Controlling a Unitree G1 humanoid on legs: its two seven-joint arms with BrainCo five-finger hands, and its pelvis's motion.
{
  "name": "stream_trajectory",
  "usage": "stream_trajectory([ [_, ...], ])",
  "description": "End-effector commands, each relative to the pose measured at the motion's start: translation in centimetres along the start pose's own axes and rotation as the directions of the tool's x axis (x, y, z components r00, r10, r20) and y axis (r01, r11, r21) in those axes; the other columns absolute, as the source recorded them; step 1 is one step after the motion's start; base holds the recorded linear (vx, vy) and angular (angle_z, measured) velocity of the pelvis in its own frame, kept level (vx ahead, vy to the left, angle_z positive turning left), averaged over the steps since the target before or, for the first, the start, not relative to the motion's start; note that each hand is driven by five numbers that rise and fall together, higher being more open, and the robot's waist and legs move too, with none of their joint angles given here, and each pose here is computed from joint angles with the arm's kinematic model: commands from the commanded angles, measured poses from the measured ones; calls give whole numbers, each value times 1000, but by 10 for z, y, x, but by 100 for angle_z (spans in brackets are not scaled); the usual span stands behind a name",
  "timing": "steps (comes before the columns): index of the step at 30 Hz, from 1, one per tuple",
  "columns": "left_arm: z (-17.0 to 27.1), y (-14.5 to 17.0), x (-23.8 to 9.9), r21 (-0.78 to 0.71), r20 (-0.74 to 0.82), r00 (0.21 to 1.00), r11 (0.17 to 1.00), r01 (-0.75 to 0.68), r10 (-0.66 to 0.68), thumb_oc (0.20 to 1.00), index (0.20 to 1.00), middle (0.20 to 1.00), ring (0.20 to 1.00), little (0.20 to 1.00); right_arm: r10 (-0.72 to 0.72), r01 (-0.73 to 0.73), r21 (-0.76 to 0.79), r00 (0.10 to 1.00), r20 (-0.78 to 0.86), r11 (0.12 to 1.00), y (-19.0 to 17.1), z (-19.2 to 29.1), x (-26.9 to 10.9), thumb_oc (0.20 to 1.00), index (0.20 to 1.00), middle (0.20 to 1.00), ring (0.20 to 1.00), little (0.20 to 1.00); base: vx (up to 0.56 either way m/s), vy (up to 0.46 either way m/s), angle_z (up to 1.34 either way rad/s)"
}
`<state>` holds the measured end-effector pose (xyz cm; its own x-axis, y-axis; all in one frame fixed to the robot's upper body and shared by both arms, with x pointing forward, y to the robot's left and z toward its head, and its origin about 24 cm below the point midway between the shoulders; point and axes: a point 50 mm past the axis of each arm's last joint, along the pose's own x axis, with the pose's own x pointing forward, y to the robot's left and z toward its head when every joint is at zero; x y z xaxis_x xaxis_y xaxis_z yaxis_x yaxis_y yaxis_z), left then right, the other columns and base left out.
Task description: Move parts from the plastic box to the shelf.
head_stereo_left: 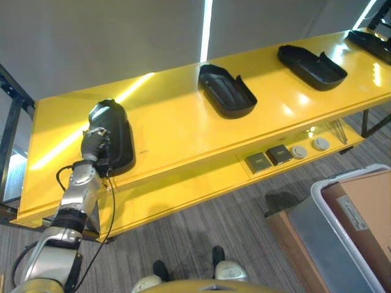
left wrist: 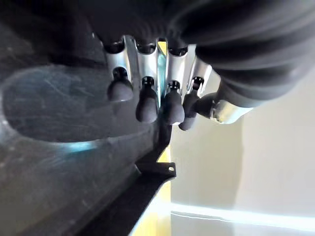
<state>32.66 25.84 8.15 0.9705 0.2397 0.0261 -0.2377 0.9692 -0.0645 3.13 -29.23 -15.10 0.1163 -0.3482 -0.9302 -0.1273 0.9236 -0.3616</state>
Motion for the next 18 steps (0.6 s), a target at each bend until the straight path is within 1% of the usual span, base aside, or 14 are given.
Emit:
stream_trajectory([
  [1,73,-5,15,-22,329,944,1000,-7,14,200,200,200,200,200,-14,10,-64,999,-49,998,-2,-17,0,1000,1000,1000,1000,1000,6,-2,4],
  [3,90,-8,12,-23,402,916,1000,-8,17,200,200,200,200,200,-15,12,-69,999,-51,998,-2,-18,0,1000,1000,1000,1000,1000,0,0,0],
  [5,116,-18,4,-19,512,859,1000,12,-1,200,200,200,200,200,-20,15,-87,999,-46,996,0,-18,0,1000,1000,1000,1000,1000,4,-2,2],
  [6,126,-23,0,-16,549,835,999,27,-14,507,507,507,507,507,-21,17,-91,999,-46,996,1,-18,0,1000,1000,1000,1000,1000,6,-5,3],
  [7,130,-26,-2,-15,566,824,999,35,-21,583,583,583,583,583,-22,17,-93,999,-45,995,1,-17,0,1000,1000,1000,1000,1000,0,0,0],
  [8,138,-30,-7,-7,600,799,999,47,-34,1000,1000,1000,1000,1000,-22,17,-96,999,-45,995,2,-17,0,1000,1000,1000,1000,1000,0,0,0],
  [9,155,-39,-19,2,664,744,996,94,-72,1000,1000,1000,1000,1000,-21,16,-96,999,-47,995,4,-17,0,1000,1000,1000,1000,1000,0,0,0],
  [10,159,-42,-23,-2,684,724,993,119,-85,1000,1000,1000,1000,1000,-21,16,-95,999,-48,995,5,-17,0,1000,1000,1000,1000,1000,5,-3,3],
  [12,168,-48,-32,-3,707,696,984,177,-123,1000,1000,1000,1000,1000,-19,15,-92,999,-49,996,6,-17,0,1000,1000,1000,1000,1000,0,-1,2],
  [14,171,-56,-40,16,704,682,965,261,-196,1000,1000,1000,1000,1000,-19,14,-95,999,-49,995,8,-18,0,1000,1000,1000,1000,1000,0,0,0],
  [15,171,-61,-46,31,698,670,946,324,-252,1000,1000,1000,1000,1000,-20,15,-95,999,-48,995,9,-18,0,1000,1000,1000,1000,1000,0,0,0],
  [16,167,-70,-55,52,663,661,903,426,-350,1000,1000,1000,1000,1000,-17,12,-95,999,-47,995,10,-19,0,1000,1000,1000,1000,1000,-6,-8,4],
  [17,165,-72,-58,50,651,660,889,455,-374,1000,1000,1000,1000,1000,-17,13,-94,999,-47,995,11,-19,0,1000,1000,1000,1000,1000,-12,-7,6],
  [18,159,-75,-60,19,614,667,852,523,-423,1000,1000,1000,1000,1000,-18,14,-91,999,-47,996,12,-19,0,1000,1000,1000,1000,1000,-13,-8,8],
])
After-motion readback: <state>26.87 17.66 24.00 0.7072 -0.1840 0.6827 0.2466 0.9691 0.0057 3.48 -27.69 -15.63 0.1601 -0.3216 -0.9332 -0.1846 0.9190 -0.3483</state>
